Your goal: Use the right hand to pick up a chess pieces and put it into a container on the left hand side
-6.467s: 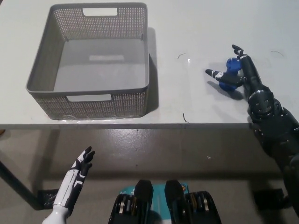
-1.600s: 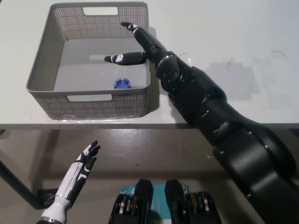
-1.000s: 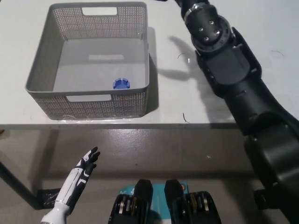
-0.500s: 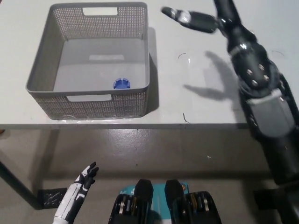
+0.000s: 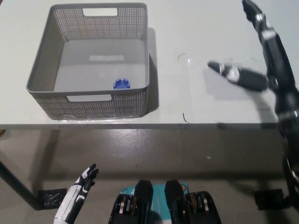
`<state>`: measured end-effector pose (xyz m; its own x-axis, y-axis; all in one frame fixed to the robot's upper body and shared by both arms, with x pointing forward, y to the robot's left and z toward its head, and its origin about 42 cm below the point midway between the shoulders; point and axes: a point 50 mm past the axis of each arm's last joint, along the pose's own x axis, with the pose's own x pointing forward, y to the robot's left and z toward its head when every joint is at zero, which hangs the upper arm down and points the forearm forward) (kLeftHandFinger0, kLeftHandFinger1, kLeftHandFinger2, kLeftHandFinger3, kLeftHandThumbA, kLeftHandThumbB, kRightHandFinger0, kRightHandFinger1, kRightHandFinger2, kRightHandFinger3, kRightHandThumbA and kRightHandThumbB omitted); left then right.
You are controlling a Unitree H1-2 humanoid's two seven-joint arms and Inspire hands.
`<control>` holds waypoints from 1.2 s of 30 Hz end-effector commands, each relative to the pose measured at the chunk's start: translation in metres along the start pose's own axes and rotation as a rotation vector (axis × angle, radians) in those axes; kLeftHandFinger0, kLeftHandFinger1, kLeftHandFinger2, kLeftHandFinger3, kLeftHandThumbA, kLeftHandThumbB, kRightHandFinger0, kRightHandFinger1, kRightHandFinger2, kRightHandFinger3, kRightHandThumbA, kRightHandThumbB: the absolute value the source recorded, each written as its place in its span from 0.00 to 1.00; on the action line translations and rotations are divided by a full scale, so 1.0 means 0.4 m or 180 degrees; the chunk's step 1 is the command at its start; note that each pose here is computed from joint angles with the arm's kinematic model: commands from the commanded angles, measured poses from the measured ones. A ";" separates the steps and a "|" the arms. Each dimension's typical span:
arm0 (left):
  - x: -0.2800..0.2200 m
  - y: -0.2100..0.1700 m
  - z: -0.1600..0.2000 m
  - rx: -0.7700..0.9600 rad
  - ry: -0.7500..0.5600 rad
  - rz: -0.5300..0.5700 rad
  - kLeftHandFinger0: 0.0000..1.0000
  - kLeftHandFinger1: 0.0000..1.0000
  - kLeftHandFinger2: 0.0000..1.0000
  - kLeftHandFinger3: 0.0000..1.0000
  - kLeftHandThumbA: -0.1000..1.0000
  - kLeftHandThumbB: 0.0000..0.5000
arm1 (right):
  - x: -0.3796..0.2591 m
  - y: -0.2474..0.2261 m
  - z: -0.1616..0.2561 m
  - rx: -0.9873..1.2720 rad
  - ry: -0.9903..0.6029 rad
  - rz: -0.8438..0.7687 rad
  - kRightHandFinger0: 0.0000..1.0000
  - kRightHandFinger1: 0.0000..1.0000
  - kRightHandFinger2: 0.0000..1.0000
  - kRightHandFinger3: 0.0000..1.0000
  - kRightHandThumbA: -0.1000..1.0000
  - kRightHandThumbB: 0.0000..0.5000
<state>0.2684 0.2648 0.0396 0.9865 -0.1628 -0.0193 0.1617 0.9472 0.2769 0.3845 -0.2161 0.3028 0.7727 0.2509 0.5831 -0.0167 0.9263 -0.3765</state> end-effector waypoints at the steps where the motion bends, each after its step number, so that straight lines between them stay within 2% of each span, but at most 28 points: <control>1: -0.020 0.012 0.015 -0.0008 -0.0276 0.0258 1.00 1.00 1.00 1.00 1.00 0.55 | -0.149 -0.022 0.144 0.0304 -0.0533 0.0073 1.00 1.00 1.00 1.00 1.00 0.52; 2: -0.023 0.014 0.014 -0.0009 -0.0258 0.0249 1.00 1.00 1.00 1.00 1.00 0.57 | -0.176 -0.006 0.115 0.0353 -0.0404 0.0086 1.00 1.00 1.00 1.00 1.00 0.47; 4: -0.018 0.017 0.015 -0.0019 -0.0255 0.0248 1.00 1.00 1.00 1.00 1.00 0.59 | -0.214 0.019 0.063 0.0385 -0.0152 0.0059 1.00 1.00 1.00 1.00 1.00 0.51; 7: -0.024 0.015 0.014 -0.0007 -0.0267 0.0252 1.00 1.00 1.00 1.00 1.00 0.56 | -0.269 0.050 0.002 0.0468 0.0199 0.0025 1.00 1.00 1.00 1.00 1.00 0.53; 8: -0.024 0.012 0.013 -0.0016 -0.0267 0.0261 1.00 1.00 1.00 1.00 1.00 0.56 | -0.300 0.064 -0.032 0.0468 0.0339 0.0006 1.00 1.00 1.00 1.00 1.00 0.50; 9: -0.026 0.010 0.012 -0.0033 -0.0261 0.0266 1.00 1.00 1.00 1.00 1.00 0.56 | -0.314 0.073 -0.046 0.0485 0.0382 0.0008 1.00 1.00 1.00 1.00 1.00 0.49; 11: -0.030 0.013 0.011 -0.0038 -0.0243 0.0266 1.00 1.00 1.00 1.00 1.00 0.58 | -0.362 0.096 -0.077 0.0521 0.0539 0.0046 1.00 1.00 1.00 1.00 1.00 0.54; 12: -0.031 0.014 0.011 -0.0040 -0.0247 0.0275 1.00 1.00 1.00 1.00 1.00 0.58 | -0.368 0.100 -0.081 0.0532 0.0540 0.0060 1.00 1.00 1.00 1.00 0.99 0.50; 14: -0.027 0.020 0.010 -0.0043 -0.0267 0.0291 1.00 1.00 1.00 1.00 1.00 0.58 | -0.405 0.115 -0.106 0.0634 0.0682 0.0089 1.00 1.00 1.00 1.00 0.96 0.55; 19: -0.025 0.020 0.008 -0.0063 -0.0241 0.0323 1.00 1.00 1.00 1.00 1.00 0.60 | -0.479 0.152 -0.153 0.0840 0.0982 0.0081 1.00 1.00 1.00 1.00 0.93 0.46; 20: -0.024 0.020 0.007 -0.0049 -0.0247 0.0319 1.00 1.00 1.00 1.00 1.00 0.59 | -0.502 0.163 -0.168 0.0890 0.1098 0.0085 1.00 1.00 1.00 1.00 0.93 0.42; 23: -0.023 0.020 0.007 -0.0038 -0.0253 0.0317 1.00 1.00 1.00 1.00 1.00 0.59 | -0.508 0.167 -0.173 0.0903 0.1121 0.0088 1.00 1.00 1.00 1.00 0.94 0.41; 25: -0.029 0.022 0.003 -0.0069 -0.0242 0.0322 1.00 1.00 1.00 1.00 1.00 0.57 | -0.547 0.197 -0.197 0.0959 0.1332 0.0061 1.00 1.00 1.00 1.00 0.97 0.36; 27: -0.029 0.022 0.003 -0.0069 -0.0243 0.0322 1.00 1.00 1.00 1.00 1.00 0.57 | -0.548 0.197 -0.198 0.0960 0.1324 0.0060 1.00 1.00 1.00 1.00 0.97 0.36; 29: -0.038 0.022 -0.004 -0.0079 -0.0208 0.0319 1.00 1.00 1.00 1.00 1.00 0.59 | -0.597 0.228 -0.221 0.1115 0.1577 0.0062 1.00 1.00 1.00 1.00 0.95 0.21; 33: -0.034 0.024 -0.005 -0.0039 -0.0221 0.0325 1.00 1.00 1.00 1.00 1.00 0.57 | -0.602 0.232 -0.235 0.1141 0.1614 0.0088 1.00 1.00 1.00 1.00 0.94 0.22; 34: -0.043 0.021 -0.008 -0.0059 -0.0193 0.0341 1.00 1.00 1.00 1.00 1.00 0.56 | -0.614 0.238 -0.234 0.1320 0.1703 0.0069 1.00 1.00 1.00 1.00 0.94 0.29; 36: -0.040 0.022 -0.007 -0.0050 -0.0199 0.0341 1.00 1.00 1.00 1.00 1.00 0.58 | -0.614 0.236 -0.231 0.1290 0.1715 0.0070 1.00 1.00 1.00 1.00 0.95 0.28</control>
<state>0.2537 0.2769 0.0351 0.9958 -0.0902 0.0164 0.0827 0.9607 0.2649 0.2519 -0.2194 0.0495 0.9836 0.1775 0.0328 -0.1746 0.9816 -0.0774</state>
